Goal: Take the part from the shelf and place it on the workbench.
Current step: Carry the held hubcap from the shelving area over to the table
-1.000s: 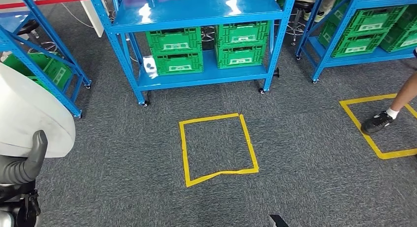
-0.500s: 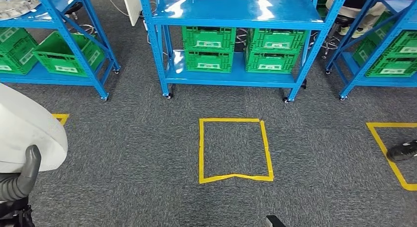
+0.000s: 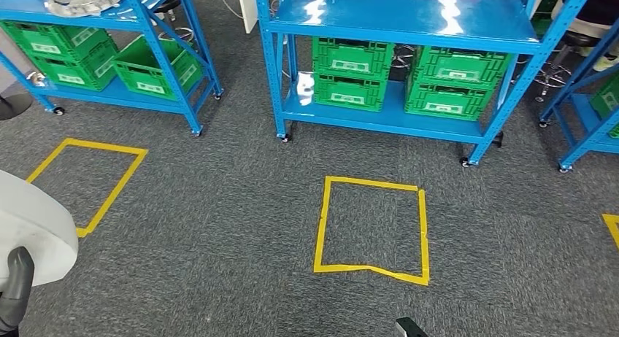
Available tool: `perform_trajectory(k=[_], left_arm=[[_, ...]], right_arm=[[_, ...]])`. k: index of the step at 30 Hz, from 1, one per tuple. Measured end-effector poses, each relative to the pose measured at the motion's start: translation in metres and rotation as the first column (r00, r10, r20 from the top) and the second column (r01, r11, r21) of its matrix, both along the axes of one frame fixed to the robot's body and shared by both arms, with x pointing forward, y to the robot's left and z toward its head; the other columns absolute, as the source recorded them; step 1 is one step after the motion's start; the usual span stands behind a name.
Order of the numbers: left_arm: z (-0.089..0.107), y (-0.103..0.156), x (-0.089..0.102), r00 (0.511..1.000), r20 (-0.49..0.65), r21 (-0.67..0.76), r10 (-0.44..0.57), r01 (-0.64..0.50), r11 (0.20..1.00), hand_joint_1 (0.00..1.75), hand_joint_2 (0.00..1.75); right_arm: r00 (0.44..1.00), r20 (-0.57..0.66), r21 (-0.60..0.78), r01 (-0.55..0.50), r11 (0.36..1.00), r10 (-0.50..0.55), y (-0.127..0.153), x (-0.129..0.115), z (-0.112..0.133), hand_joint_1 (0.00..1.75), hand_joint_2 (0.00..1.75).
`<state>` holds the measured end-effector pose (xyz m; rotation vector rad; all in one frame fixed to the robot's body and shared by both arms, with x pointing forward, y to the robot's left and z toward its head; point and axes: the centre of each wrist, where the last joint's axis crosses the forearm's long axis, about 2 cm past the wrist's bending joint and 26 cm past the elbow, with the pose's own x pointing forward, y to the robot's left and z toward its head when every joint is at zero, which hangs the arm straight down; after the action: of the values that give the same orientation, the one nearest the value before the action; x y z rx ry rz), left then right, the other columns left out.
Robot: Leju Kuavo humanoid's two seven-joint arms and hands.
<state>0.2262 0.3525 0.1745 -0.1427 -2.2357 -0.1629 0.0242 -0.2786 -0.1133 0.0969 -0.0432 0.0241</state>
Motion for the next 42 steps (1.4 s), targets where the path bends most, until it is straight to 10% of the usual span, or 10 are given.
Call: perform_trajectory(k=[22,42], left_arm=[[-0.003,-0.019,0.053,0.994,-0.041,0.006,-0.104,0.104,0.995,1.75,1.75],[-0.014,-0.018,0.053,0.994,-0.074,0.013,-0.083,0.084,0.996,1.75,1.75]], right_arm=[[0.996,-0.013,0.024,0.092,0.996,-0.091,0.014,0.004,0.001,0.00,0.00],[0.997,0.003,0.040,0.082,0.996,-0.082,0.016,0.001,0.001,0.00,0.00]])
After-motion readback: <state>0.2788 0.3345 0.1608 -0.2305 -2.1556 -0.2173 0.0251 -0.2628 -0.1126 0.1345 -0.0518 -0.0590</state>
